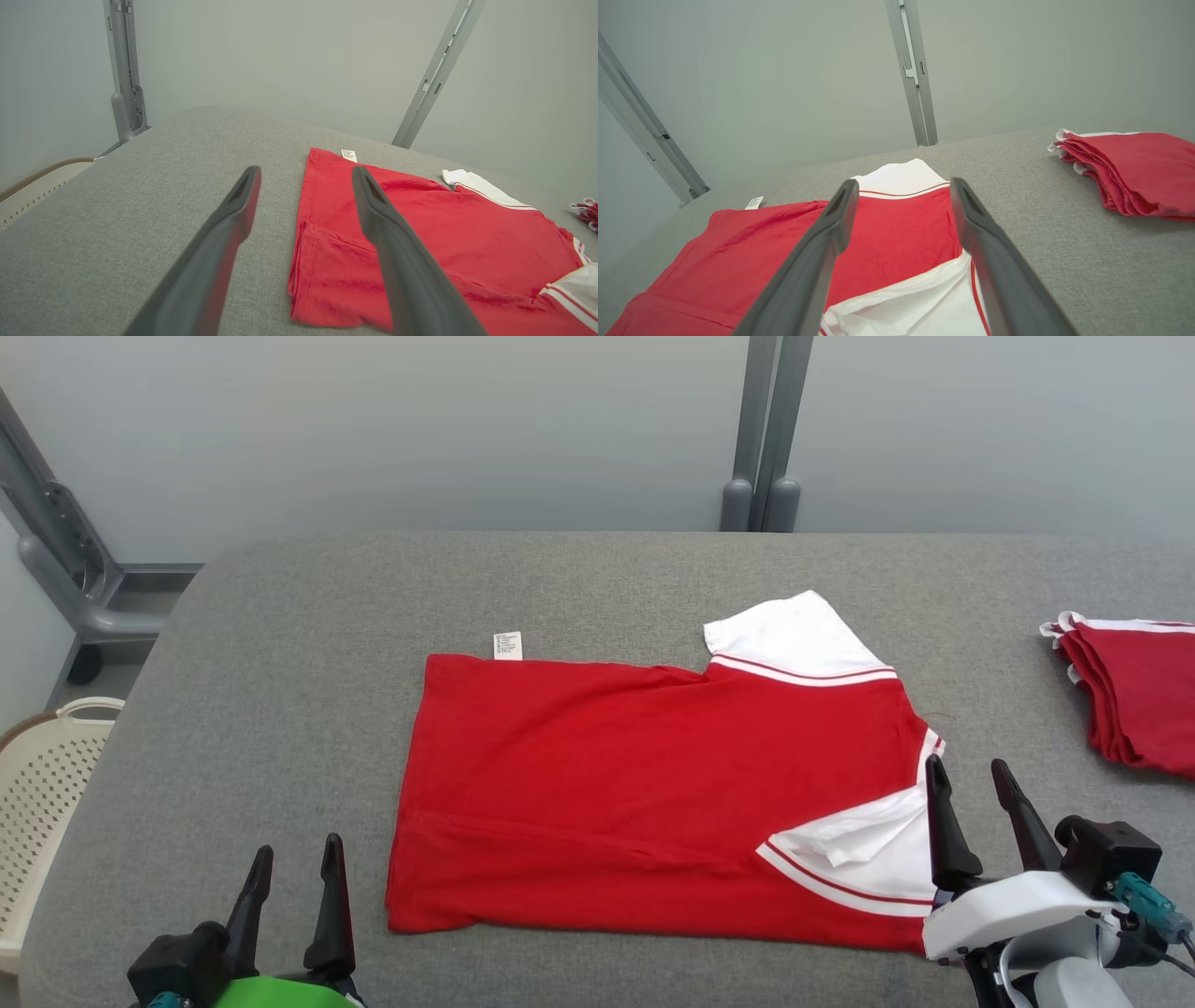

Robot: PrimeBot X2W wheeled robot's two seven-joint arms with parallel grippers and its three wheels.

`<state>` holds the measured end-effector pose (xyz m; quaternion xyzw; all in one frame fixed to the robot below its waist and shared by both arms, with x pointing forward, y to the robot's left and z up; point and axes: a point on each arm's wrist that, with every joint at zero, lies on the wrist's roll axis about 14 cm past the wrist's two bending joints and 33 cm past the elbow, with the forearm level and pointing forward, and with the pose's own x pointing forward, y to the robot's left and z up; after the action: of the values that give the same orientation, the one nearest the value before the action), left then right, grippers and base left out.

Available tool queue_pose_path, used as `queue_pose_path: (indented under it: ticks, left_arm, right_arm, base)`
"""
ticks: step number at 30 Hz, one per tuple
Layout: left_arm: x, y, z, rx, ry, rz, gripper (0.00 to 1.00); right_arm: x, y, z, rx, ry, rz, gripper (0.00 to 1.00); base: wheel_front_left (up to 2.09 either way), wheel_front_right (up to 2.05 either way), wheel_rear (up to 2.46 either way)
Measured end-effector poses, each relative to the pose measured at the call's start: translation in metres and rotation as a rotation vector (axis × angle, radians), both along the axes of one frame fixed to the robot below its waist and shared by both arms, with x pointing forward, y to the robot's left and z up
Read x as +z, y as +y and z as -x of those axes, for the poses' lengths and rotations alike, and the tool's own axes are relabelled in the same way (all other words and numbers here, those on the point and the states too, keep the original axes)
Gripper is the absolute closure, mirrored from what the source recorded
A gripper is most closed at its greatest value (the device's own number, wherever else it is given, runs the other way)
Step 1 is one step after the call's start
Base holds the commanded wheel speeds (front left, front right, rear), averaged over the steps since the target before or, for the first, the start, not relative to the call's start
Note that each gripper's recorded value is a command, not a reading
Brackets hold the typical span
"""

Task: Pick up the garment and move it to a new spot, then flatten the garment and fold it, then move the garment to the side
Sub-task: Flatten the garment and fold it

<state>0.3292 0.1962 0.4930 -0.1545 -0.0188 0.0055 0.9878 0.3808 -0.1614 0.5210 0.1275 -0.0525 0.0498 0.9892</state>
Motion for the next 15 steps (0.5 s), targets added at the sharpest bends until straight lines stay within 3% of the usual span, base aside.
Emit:
queue_pose_path:
  ticks: [15]
  left_arm:
    - [-0.016,-0.002,0.009,-0.003,0.052,-0.025,0.0]
  right_arm:
    - [-0.031,-0.004,0.008,-0.011,0.086,0.02,0.0]
  base:
    - [0.0,0.0,0.0]
